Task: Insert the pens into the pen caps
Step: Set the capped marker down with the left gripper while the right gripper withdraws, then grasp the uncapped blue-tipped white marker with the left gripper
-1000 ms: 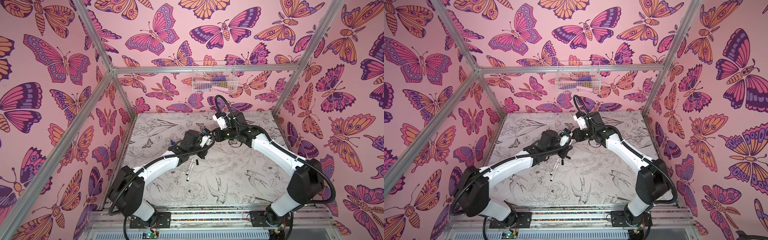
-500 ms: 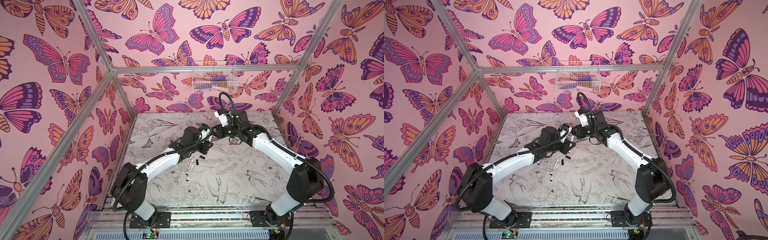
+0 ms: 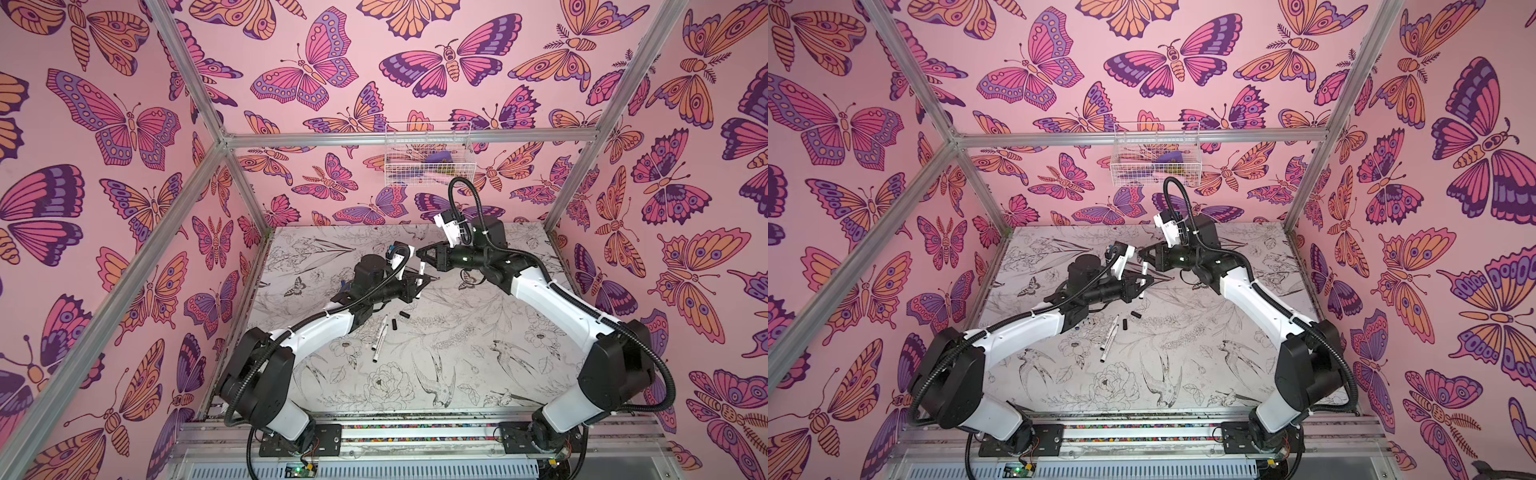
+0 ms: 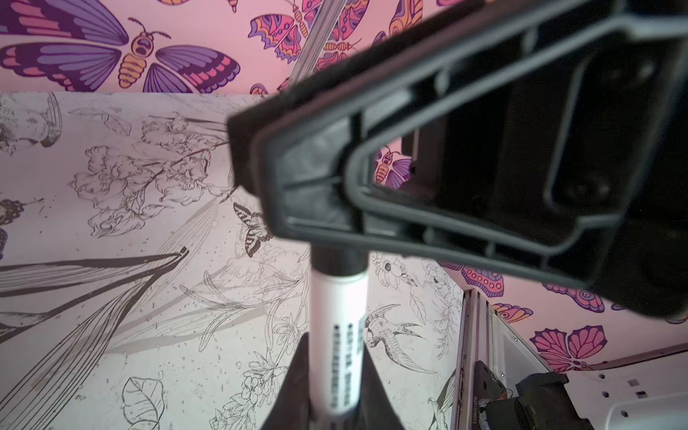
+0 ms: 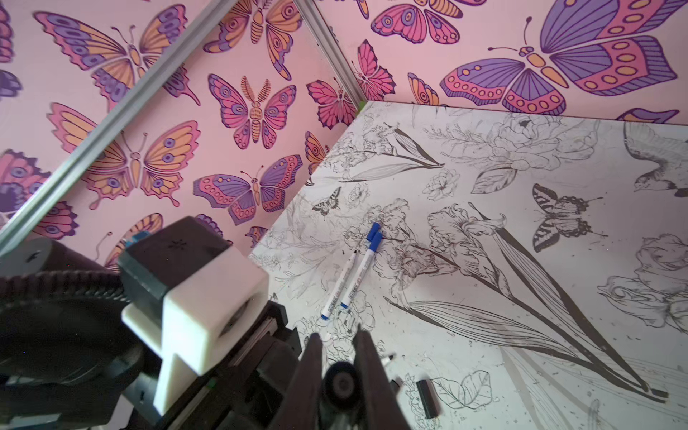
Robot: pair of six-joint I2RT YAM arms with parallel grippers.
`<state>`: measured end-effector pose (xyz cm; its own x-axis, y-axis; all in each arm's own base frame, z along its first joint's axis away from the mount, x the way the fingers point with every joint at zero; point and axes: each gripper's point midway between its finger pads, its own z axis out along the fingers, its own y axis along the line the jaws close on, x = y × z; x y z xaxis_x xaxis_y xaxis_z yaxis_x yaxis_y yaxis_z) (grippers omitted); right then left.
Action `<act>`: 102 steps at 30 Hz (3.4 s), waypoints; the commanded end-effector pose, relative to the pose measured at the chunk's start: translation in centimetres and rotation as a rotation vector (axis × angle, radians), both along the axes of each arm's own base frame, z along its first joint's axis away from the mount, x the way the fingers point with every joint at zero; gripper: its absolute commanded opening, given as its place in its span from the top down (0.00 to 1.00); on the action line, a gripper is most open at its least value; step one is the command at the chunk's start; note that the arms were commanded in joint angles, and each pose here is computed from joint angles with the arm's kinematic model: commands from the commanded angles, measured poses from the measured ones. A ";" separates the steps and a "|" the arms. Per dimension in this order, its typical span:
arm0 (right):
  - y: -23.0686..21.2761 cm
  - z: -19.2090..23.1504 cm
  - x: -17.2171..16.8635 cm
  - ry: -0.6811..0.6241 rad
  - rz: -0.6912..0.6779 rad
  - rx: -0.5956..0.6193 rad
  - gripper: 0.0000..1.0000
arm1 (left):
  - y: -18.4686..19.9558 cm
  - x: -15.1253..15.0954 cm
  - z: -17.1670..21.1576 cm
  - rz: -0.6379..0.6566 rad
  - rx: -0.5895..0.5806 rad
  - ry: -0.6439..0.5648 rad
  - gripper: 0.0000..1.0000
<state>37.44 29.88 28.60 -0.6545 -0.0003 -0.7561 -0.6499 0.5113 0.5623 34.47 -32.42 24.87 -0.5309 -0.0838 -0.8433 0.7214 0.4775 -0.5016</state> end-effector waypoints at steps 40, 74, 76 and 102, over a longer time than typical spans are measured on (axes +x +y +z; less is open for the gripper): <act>-4.9 -4.0 -3.2 0.313 -0.076 -0.007 0.41 | 26.6 -3.4 -21.2 0.916 0.342 0.799 1.00; -5.3 -5.0 -3.9 0.302 -0.089 -0.054 0.43 | 28.4 -2.6 -21.4 0.957 0.468 0.885 0.66; -5.2 -5.0 -3.9 0.302 -0.085 -0.052 0.43 | 28.4 -2.2 -20.1 0.960 0.452 0.858 0.65; -5.4 -5.3 -3.8 0.305 -0.089 -0.087 0.44 | 25.0 -0.8 -21.9 0.871 0.603 0.862 0.65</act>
<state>33.63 24.41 22.58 -0.8661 0.0267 -0.4991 -0.3814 0.6101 0.6945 34.01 -7.33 3.43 -0.8516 -0.4214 -0.3119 -0.3635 0.9033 -0.2278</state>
